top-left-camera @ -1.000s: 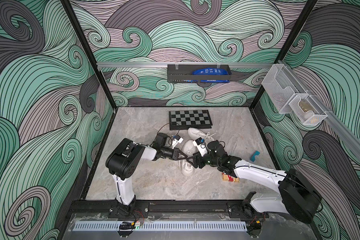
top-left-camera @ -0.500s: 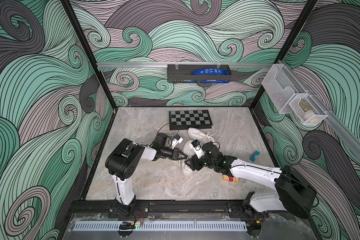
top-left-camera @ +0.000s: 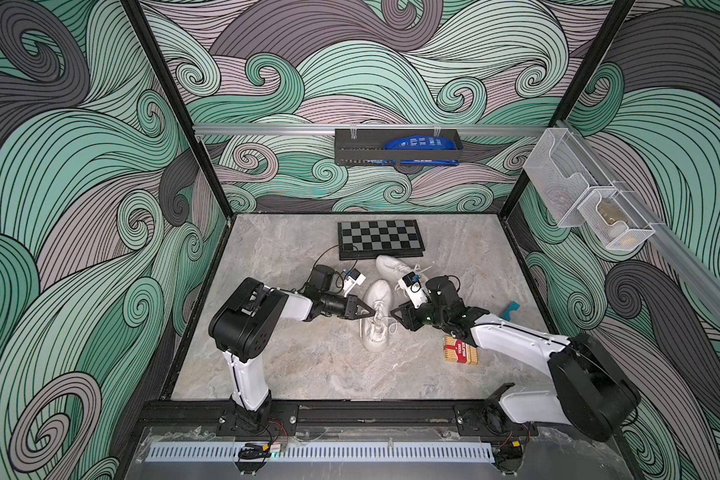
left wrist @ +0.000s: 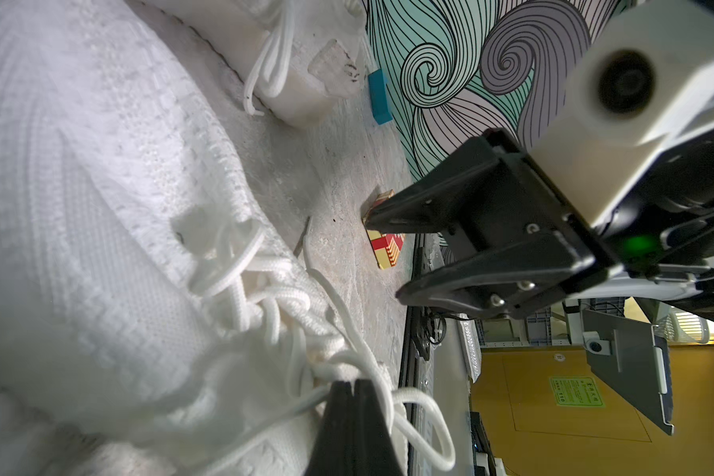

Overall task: Tie the shoes
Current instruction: Cross the shoelace with the shoelace.

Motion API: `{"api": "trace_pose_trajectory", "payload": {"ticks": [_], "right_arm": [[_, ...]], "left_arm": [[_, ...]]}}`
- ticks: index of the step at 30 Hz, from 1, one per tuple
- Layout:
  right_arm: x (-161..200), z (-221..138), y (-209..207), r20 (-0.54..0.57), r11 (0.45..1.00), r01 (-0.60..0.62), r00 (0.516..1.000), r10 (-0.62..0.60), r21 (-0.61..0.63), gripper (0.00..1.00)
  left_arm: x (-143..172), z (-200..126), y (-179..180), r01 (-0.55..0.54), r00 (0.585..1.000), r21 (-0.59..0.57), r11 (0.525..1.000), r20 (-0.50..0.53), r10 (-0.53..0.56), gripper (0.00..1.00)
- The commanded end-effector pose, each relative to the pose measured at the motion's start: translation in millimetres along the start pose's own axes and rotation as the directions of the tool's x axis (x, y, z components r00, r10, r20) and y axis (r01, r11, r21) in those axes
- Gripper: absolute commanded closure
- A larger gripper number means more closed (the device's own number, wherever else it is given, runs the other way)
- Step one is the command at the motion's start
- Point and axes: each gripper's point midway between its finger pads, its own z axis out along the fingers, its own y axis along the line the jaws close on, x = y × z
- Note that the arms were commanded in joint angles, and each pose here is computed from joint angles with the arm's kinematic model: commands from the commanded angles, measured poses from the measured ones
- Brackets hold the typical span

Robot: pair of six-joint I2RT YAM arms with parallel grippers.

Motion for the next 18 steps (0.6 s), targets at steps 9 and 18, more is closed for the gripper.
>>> {"api": "trace_pose_trajectory", "payload": {"ticks": [9, 18], "right_arm": [[8, 18, 14, -0.020, 0.986, 0.112, 0.993, -0.116, -0.125, 0.53], [2, 25, 22, -0.021, 0.973, 0.139, 0.989, -0.145, -0.182, 0.77]], "left_arm": [[1, -1, -3, -0.016, 1.000, 0.022, 1.000, -0.016, 0.016, 1.00], [3, -1, -4, -0.014, 0.999, 0.029, 0.999, -0.028, 0.015, 1.00]]}}
